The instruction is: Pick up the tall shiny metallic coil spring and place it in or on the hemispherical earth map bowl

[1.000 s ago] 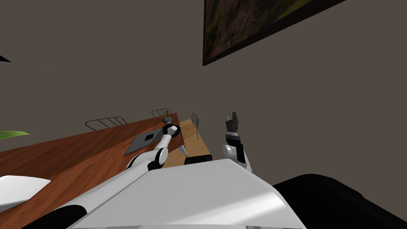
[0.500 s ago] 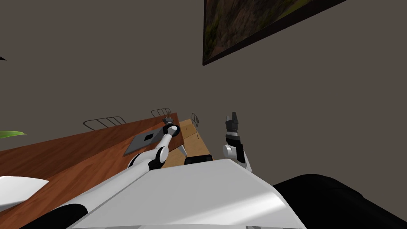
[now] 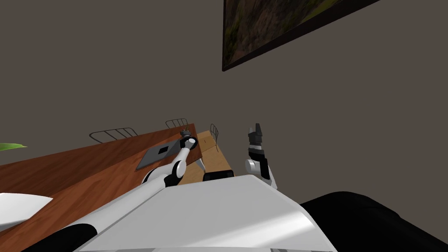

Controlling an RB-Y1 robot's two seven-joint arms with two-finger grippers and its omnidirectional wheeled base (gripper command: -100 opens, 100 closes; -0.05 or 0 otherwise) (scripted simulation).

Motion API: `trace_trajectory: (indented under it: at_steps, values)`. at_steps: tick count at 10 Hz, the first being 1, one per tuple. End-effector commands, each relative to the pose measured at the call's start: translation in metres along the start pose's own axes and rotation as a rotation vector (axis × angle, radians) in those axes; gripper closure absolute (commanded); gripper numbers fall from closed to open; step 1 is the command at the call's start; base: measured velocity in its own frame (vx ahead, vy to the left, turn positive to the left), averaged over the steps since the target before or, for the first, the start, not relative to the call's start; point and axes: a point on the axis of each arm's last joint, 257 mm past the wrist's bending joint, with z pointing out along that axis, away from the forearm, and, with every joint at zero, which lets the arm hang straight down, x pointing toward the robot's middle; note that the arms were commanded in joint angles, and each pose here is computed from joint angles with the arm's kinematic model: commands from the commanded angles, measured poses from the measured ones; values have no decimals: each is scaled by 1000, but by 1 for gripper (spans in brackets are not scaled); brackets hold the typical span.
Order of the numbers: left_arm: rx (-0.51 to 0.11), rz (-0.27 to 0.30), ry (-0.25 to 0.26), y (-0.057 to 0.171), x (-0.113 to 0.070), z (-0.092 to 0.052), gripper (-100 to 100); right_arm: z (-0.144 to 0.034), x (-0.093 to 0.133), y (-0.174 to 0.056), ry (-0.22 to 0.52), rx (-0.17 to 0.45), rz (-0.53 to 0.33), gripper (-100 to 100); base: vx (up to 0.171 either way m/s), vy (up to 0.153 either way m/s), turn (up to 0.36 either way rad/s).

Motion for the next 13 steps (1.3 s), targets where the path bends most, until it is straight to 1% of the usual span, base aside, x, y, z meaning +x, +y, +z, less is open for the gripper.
trace_trajectory:
  at_steps: [1, 2, 3, 7, 8, 9, 10, 11, 12, 13]
  values:
    - [-12, 19, -14, 4, -4, 0, 100, 0, 0, 0, 0, 0, 0, 0, -45, -15, -21]
    - [-6, 10, -8, 2, -2, -1, 100, 0, 0, 0, 0, 0, 0, 0, -23, -9, -4]
    - [-10, 15, -11, 3, -3, -2, -100, 0, 0, 0, 0, 0, 0, 0, 0, 0, 0]
    - [-10, 15, -11, 4, -3, -2, -100, 0, 0, 0, 0, 0, 0, 0, 0, 0, 0]
    - [-10, 15, -11, 4, -3, -2, 0, 0, 0, 0, 0, 0, 0, 0, 0, 0, 0]
    - [-24, 12, -5, -2, 8, 10, -100, 0, 0, 0, 0, 0, 0, 0, -16, -29, 129]
    - [-28, 11, -2, -4, 12, 14, -100, 0, 0, 0, 0, 0, 0, 0, -21, -55, 89]
    - [-37, 8, 3, -8, 21, 22, -100, 0, 0, 0, 0, 0, 0, 0, -22, -59, 88]
    - [-41, 6, 6, -10, 25, 26, -100, 0, 0, 0, 0, 0, 0, 0, -23, -49, 74]
    - [-41, 6, 6, -10, 25, 26, -100, 0, 1, -1, 1, 1, 1, 0, -15, -25, 12]
